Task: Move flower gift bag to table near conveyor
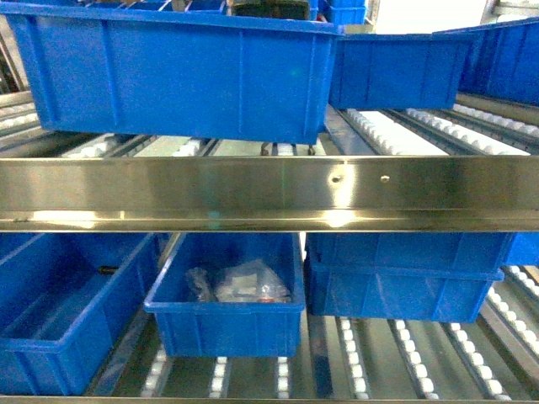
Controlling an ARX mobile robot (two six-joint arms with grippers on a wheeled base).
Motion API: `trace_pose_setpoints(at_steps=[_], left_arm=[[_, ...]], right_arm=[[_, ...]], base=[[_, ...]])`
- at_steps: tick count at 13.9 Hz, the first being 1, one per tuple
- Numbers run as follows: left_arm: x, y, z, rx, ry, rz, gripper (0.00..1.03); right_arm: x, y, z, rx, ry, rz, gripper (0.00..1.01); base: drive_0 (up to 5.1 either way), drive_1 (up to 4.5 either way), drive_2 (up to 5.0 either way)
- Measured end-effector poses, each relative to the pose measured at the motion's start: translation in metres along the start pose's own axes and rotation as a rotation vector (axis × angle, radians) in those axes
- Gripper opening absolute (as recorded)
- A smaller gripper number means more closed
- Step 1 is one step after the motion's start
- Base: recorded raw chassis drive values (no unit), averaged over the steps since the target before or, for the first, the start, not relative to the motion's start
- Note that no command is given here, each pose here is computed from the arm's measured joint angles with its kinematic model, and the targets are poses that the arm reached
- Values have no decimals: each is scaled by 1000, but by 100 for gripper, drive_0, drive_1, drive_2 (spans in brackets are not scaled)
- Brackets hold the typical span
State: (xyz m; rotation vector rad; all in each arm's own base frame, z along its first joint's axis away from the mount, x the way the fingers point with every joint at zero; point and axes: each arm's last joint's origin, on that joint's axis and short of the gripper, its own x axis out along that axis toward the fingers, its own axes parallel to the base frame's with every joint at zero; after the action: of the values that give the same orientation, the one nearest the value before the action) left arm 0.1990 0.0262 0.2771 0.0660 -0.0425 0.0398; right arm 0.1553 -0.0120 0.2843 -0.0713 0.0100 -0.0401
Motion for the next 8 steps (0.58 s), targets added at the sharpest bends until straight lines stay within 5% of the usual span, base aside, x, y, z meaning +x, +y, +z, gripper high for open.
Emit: trace_pose_setpoints(at_steps=[8], left_arm=[[0, 0, 0, 0, 1, 0, 2]], right_arm=[[0, 0, 0, 0, -2, 0, 2]], base=[[-483, 145, 344]])
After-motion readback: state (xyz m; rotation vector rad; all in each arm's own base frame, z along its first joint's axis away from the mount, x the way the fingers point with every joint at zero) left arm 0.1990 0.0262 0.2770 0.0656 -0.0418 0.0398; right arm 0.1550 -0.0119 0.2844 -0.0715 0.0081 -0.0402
